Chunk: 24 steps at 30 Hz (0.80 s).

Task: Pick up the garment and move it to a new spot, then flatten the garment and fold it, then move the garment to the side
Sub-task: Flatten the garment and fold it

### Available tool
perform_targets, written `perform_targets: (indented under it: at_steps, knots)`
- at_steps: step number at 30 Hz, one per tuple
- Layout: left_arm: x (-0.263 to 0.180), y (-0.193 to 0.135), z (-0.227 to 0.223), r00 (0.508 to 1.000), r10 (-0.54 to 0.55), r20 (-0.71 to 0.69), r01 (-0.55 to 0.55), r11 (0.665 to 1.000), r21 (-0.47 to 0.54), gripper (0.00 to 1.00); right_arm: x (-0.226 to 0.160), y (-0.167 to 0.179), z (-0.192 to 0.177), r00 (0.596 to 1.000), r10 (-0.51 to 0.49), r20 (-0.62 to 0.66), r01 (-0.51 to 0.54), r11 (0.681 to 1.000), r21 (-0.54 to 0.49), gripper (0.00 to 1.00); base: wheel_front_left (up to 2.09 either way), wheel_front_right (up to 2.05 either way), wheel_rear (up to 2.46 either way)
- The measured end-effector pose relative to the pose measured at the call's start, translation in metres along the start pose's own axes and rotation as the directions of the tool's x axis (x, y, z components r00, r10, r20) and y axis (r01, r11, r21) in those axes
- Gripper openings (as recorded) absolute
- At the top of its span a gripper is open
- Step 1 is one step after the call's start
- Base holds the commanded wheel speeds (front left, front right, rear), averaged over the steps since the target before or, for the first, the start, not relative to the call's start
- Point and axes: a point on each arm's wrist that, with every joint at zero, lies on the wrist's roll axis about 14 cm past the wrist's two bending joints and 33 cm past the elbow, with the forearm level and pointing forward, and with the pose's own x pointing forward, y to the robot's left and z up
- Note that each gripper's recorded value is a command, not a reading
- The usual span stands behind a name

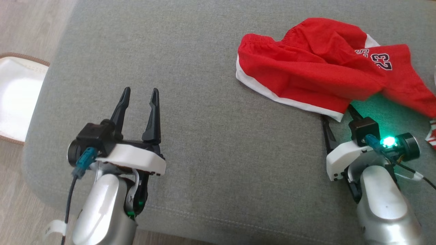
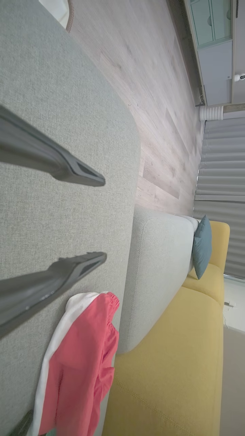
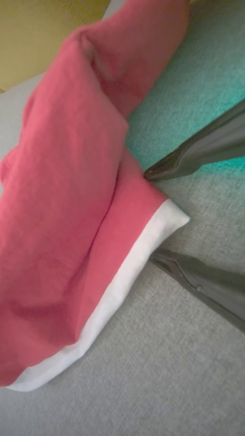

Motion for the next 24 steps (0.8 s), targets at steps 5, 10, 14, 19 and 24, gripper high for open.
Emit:
perform_targets:
  at_steps: [5, 10, 14, 19, 24]
  knots:
    - [0.001, -0.001, 0.0, 1.0, 0.001, 0.0, -0.001, 1.0, -0.004, 1.0, -0.002, -0.004, -0.002, 1.0, -0.01, -0.003, 0.01, 1.0, -0.01, 0.0, 0.0, 0.0, 0.0]
    - [0.003, -0.005, 0.0, 1.0, -0.011, 0.003, 0.011, 1.0, -0.011, 1.0, -0.01, -0.013, -0.005, 0.999, -0.036, -0.005, 0.036, 0.999, -0.012, 0.0, 0.0, 0.0, 0.0]
    - [0.008, -0.017, 0.003, 0.999, -0.048, 0.013, 0.048, 0.999, -0.014, 1.0, -0.021, -0.027, -0.005, 0.997, -0.075, 0.007, 0.075, 0.997, -0.012, 0.0, 0.0, 0.0, 0.0]
    - [0.012, -0.037, 0.005, 0.994, -0.108, 0.023, 0.108, 0.994, -0.018, 1.0, -0.04, -0.052, 0.002, 0.987, -0.153, 0.04, 0.154, 0.988, -0.02, 0.0, 0.0, 0.0, 0.0]
    - [0.015, -0.062, 0.005, 0.983, -0.184, 0.026, 0.184, 0.982, -0.031, 1.0, -0.076, -0.077, -0.02, 0.968, -0.253, -0.011, 0.252, 0.968, -0.011, 0.0, 0.0, 0.0, 0.0]
